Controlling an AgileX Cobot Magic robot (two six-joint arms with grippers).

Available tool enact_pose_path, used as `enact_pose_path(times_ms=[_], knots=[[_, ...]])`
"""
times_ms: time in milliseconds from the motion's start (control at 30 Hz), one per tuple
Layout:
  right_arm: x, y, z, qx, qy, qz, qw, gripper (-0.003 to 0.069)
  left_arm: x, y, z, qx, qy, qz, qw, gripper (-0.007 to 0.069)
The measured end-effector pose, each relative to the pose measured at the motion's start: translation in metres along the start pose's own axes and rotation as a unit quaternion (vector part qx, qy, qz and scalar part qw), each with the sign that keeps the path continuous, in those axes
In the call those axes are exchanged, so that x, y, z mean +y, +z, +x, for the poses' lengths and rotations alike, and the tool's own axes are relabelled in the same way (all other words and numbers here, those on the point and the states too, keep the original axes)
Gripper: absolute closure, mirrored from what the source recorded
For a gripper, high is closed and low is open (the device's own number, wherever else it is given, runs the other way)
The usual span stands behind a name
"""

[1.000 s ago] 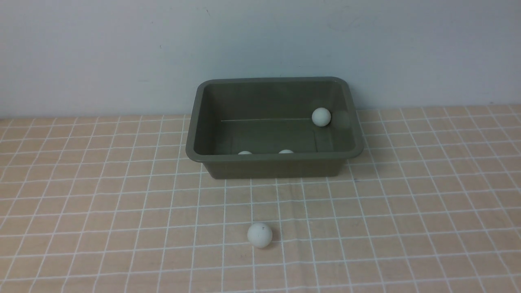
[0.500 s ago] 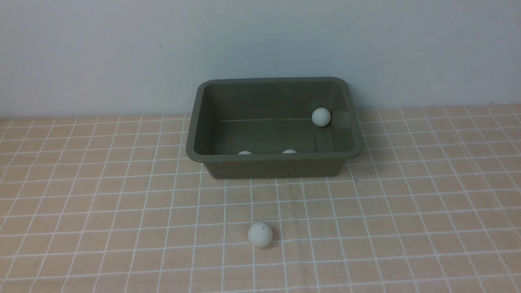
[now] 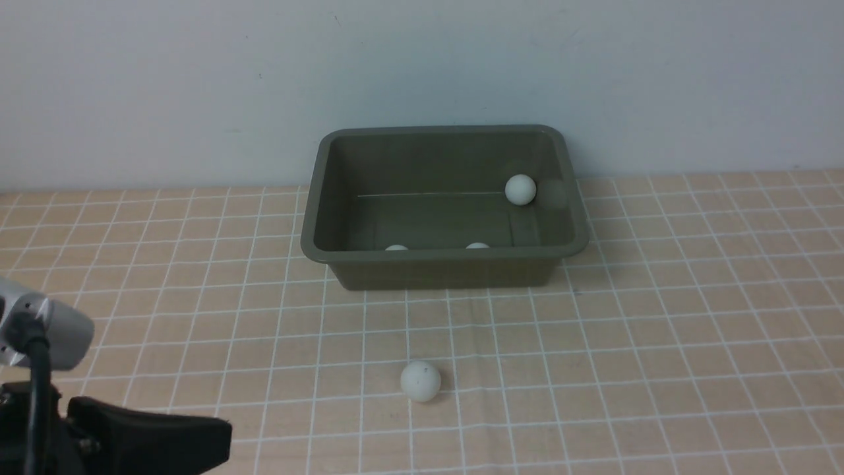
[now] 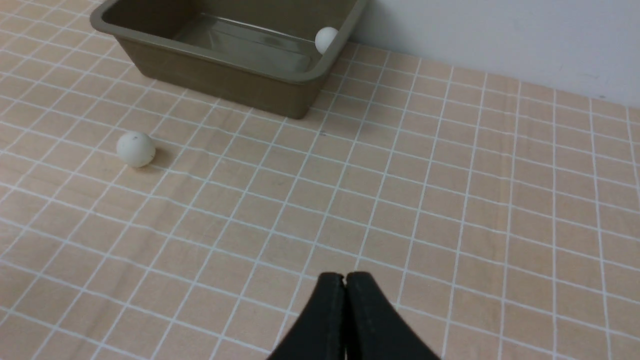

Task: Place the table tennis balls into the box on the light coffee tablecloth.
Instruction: 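Reach for and grasp a ping pong ball on the table beside the basket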

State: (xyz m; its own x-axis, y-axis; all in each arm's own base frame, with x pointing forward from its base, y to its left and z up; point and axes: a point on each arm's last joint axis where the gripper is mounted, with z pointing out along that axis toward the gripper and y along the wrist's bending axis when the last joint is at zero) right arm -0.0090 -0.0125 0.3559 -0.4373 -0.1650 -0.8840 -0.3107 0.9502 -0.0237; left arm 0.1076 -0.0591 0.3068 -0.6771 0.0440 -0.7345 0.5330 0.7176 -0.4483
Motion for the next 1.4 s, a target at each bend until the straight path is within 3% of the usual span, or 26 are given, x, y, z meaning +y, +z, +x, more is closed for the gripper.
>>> enact_pose_path(times_ms=[367, 667, 867, 1100, 1200, 1400], knots=[[0.005, 0.000, 0.001, 0.001, 0.012, -0.029, 1.000, 0.0676, 0.010, 0.046, -0.015, 0.018, 0.027, 0.036, 0.999, 0.0694], [0.009, -0.001, 0.001, 0.002, 0.033, -0.049, 0.998, 0.0676, -0.029, 0.091, -0.037, 0.042, 0.085, 0.091, 0.991, 0.0694], [0.010, -0.001, 0.001, 0.003, 0.036, -0.054, 0.998, 0.0676, -0.021, 0.138, -0.053, 0.040, 0.073, 0.043, 0.996, 0.0694], [0.010, -0.001, 0.001, 0.003, 0.039, -0.057, 0.998, 0.0676, 0.006, 0.194, -0.057, 0.110, 0.083, -0.022, 0.990, 0.0694], [0.011, -0.001, 0.001, 0.003, 0.042, -0.058, 0.997, 0.0676, 0.011, 0.202, -0.059, 0.125, 0.081, -0.042, 0.988, 0.0694], [0.011, -0.001, 0.001, 0.004, 0.049, -0.059, 0.997, 0.0676, 0.026, 0.207, -0.069, 0.165, 0.090, -0.135, 0.973, 0.0694]])
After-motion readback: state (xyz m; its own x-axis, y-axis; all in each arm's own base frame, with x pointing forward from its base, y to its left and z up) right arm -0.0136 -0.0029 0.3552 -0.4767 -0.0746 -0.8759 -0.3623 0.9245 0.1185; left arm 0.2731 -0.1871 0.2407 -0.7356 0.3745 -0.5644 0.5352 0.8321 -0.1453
